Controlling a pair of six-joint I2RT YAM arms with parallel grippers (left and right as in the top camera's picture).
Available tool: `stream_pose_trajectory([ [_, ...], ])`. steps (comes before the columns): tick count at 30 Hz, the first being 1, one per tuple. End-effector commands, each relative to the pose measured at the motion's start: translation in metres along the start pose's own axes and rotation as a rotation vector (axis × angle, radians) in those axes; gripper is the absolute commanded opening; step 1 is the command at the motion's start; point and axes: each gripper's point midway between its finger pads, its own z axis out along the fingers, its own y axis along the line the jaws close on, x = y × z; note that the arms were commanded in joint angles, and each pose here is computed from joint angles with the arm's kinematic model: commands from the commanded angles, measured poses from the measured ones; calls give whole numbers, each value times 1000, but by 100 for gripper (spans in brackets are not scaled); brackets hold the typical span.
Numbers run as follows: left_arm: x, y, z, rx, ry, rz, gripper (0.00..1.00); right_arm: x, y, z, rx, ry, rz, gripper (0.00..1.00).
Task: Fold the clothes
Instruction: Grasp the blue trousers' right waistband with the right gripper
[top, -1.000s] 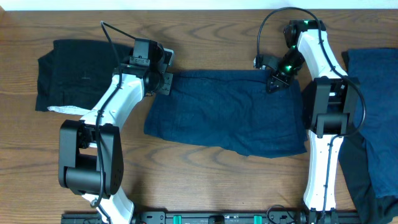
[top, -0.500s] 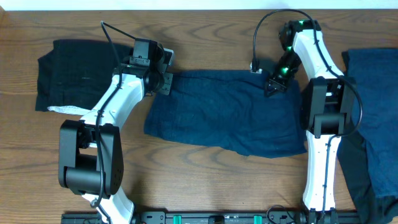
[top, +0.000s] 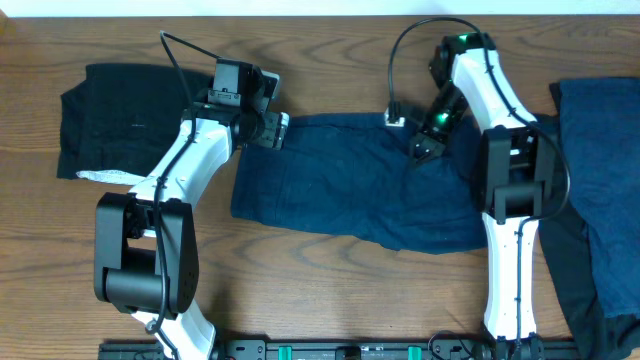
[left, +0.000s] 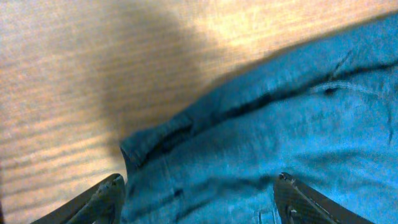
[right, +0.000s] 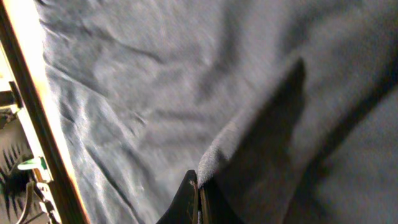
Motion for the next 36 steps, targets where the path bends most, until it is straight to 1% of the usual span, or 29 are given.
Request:
stream_pose_trajectory([
  [1, -6, -1, -5, 3, -29, 11, 78, -16, 10, 7, -24, -15, -40, 1],
  [10, 2, 3, 21, 6, -4, 6, 78, -26, 20, 16, -27, 16, -83, 1],
  [17, 7, 0, 24, 26, 12, 3, 78, -13, 11, 13, 7, 66, -72, 1],
  [26, 4, 0, 24, 25, 1, 5, 78, -4, 3, 6, 10, 45, -39, 1],
  [29, 3, 0, 24, 24, -2, 20, 81, -2, 1, 5, 9, 37, -31, 1],
  [32, 5, 0, 25, 25, 3, 81, 82, -1, 0, 4, 10, 34, -28, 1],
  [34, 6, 3, 26, 20, 5, 115, 86, -2, 0, 4, 12, 33, -29, 1],
  [36, 8, 10, 27, 0, 12, 107, 87, -2, -1, 4, 15, 32, -30, 1],
])
